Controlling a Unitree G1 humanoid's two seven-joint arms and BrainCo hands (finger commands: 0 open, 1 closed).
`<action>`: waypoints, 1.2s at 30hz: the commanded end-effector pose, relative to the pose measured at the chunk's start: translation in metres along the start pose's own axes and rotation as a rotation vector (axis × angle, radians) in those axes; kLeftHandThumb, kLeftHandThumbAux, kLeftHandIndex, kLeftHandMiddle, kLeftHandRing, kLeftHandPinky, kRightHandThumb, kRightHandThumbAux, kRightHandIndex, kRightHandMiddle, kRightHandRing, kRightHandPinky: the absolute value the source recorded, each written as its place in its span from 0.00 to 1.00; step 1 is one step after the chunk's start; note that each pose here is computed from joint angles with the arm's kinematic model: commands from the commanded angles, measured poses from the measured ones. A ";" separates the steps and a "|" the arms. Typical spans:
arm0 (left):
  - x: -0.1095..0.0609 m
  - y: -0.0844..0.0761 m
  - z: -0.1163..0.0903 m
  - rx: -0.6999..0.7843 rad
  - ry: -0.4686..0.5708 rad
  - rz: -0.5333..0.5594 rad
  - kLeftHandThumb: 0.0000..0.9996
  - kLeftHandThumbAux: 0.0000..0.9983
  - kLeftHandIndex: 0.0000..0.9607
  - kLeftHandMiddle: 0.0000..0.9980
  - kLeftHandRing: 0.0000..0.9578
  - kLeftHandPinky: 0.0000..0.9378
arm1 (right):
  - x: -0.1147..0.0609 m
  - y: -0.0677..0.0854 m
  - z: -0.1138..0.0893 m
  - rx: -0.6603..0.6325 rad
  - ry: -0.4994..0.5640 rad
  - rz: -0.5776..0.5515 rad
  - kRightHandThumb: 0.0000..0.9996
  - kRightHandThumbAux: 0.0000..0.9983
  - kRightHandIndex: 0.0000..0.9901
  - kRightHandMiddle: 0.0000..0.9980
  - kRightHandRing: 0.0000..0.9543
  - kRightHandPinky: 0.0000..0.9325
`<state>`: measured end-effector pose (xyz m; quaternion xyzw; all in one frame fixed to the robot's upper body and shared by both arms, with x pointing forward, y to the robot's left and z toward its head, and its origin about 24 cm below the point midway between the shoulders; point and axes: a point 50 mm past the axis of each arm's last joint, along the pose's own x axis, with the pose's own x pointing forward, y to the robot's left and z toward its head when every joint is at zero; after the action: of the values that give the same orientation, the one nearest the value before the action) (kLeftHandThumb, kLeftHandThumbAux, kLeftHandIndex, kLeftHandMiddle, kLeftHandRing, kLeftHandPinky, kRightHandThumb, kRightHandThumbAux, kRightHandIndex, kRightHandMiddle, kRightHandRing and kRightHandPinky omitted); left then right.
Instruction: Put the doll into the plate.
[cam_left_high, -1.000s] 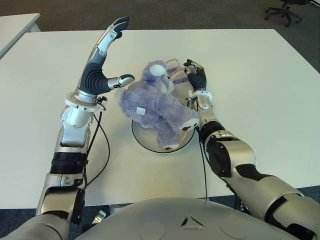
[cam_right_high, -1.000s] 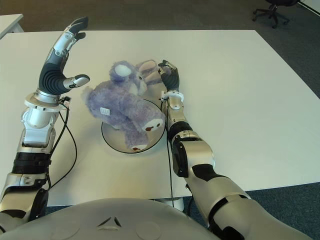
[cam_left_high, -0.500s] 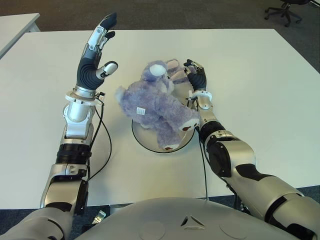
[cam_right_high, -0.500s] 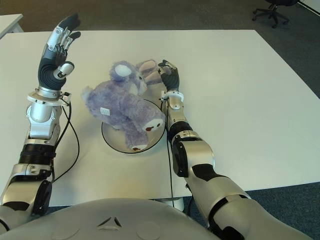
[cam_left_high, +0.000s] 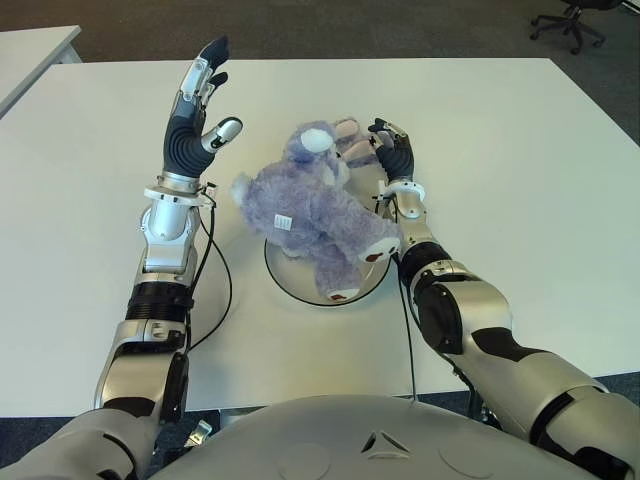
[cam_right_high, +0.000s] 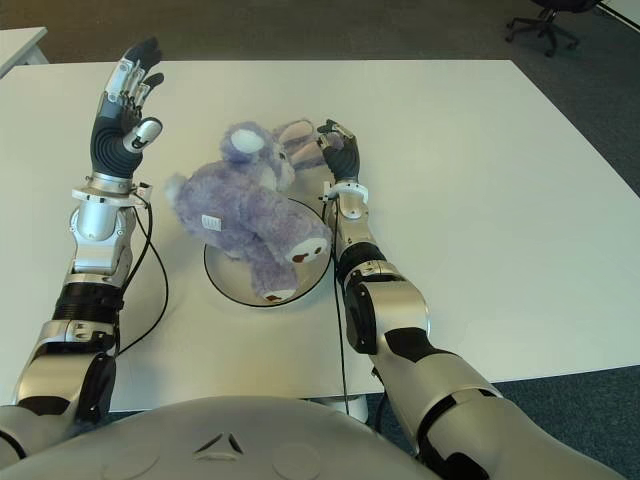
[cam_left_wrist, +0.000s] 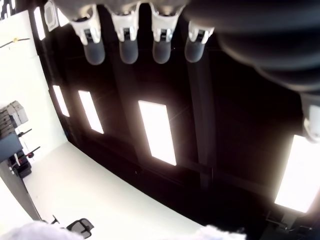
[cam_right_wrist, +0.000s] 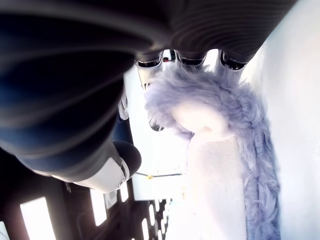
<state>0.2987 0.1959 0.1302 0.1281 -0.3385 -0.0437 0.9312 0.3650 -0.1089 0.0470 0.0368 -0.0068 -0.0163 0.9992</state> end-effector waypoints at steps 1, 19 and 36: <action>-0.002 0.004 -0.011 -0.034 0.060 0.043 0.05 0.37 0.00 0.06 0.05 0.07 | -0.029 -0.010 -0.052 0.005 0.215 -0.031 0.68 0.74 0.40 0.16 0.16 0.23; -0.002 0.001 -0.026 0.025 0.082 0.119 0.01 0.33 0.00 0.09 0.09 0.12 | -0.027 -0.012 -0.050 0.006 0.205 -0.034 0.68 0.74 0.40 0.15 0.16 0.22; -0.009 -0.004 -0.044 0.047 0.180 0.138 0.00 0.34 0.00 0.11 0.10 0.11 | -0.027 -0.015 -0.048 0.013 0.194 -0.039 0.68 0.73 0.40 0.17 0.17 0.24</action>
<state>0.3182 0.2043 0.0954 0.1369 -0.2737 0.0385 0.9512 0.3657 -0.1126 0.0479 0.0390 -0.0097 -0.0172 0.9990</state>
